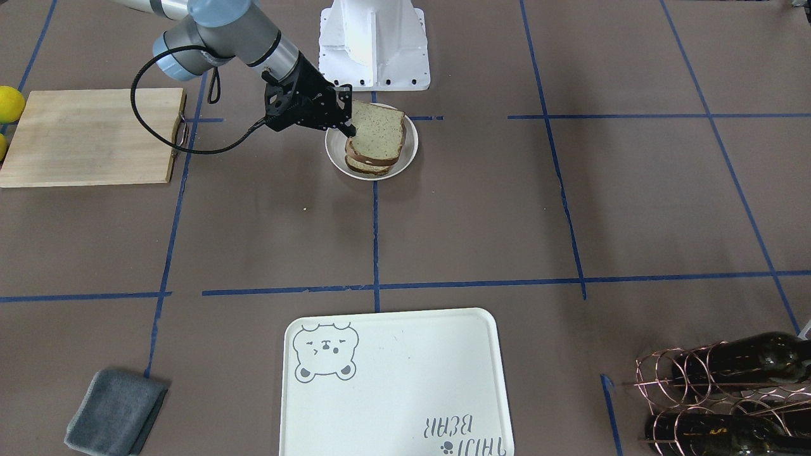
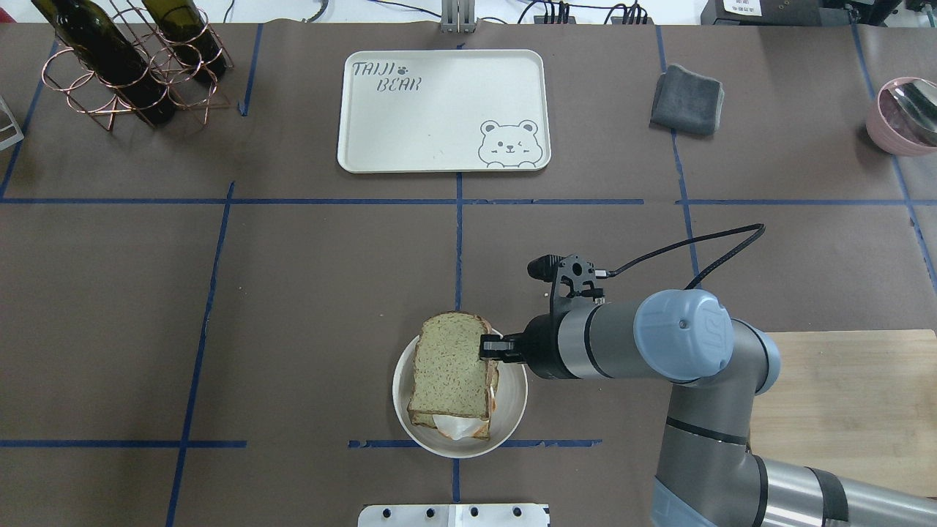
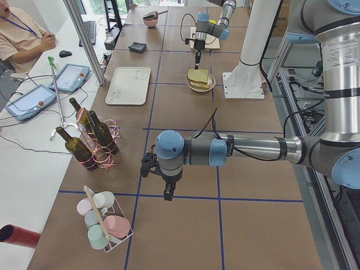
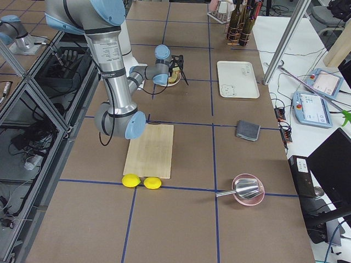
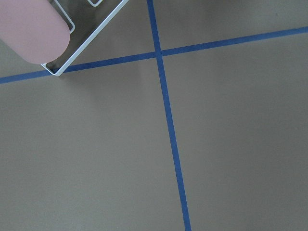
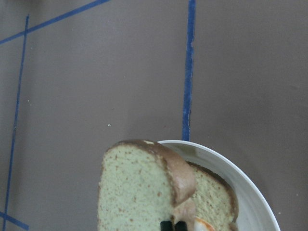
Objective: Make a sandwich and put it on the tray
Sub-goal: 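Carry the bread over the egg toast and lower it on top, then open the right gripper and withdraw it away from the plate, then move the left gripper to the plate rim and grasp it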
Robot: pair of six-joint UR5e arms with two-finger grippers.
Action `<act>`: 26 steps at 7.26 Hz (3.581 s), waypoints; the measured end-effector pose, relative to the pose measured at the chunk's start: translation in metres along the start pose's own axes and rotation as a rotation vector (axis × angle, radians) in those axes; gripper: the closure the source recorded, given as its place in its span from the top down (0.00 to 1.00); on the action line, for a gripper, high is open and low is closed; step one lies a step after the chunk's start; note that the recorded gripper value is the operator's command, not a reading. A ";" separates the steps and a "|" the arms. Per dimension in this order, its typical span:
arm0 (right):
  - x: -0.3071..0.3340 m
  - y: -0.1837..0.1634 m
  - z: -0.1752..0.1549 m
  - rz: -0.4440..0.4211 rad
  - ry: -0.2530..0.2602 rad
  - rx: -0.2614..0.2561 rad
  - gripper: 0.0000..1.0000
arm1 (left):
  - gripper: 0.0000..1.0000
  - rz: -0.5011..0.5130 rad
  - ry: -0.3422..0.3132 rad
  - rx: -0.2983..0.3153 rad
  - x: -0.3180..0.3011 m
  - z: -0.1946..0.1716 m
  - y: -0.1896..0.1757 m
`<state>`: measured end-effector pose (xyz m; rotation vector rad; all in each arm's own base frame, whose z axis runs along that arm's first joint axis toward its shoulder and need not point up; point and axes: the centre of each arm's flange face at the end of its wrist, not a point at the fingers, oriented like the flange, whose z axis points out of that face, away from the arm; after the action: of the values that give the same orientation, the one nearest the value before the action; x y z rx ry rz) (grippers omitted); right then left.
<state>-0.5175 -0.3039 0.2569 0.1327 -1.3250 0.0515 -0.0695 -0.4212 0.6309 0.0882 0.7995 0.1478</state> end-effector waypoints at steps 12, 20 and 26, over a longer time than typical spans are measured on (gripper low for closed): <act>0.080 -0.153 -0.114 -0.102 0.350 -0.054 1.00 | 1.00 0.073 -0.004 0.079 0.029 -0.033 -0.038; 0.431 -0.181 -0.397 -0.353 0.503 -0.152 1.00 | 1.00 0.353 0.201 0.257 0.180 -0.054 -0.088; 0.489 -0.138 -0.445 -0.274 0.524 -0.125 1.00 | 1.00 0.052 0.350 0.132 0.463 -0.002 -0.041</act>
<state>0.0460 -0.4027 0.6161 0.1795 -0.7757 -0.2169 0.2514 -0.3855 0.2966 0.2123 1.1565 0.1619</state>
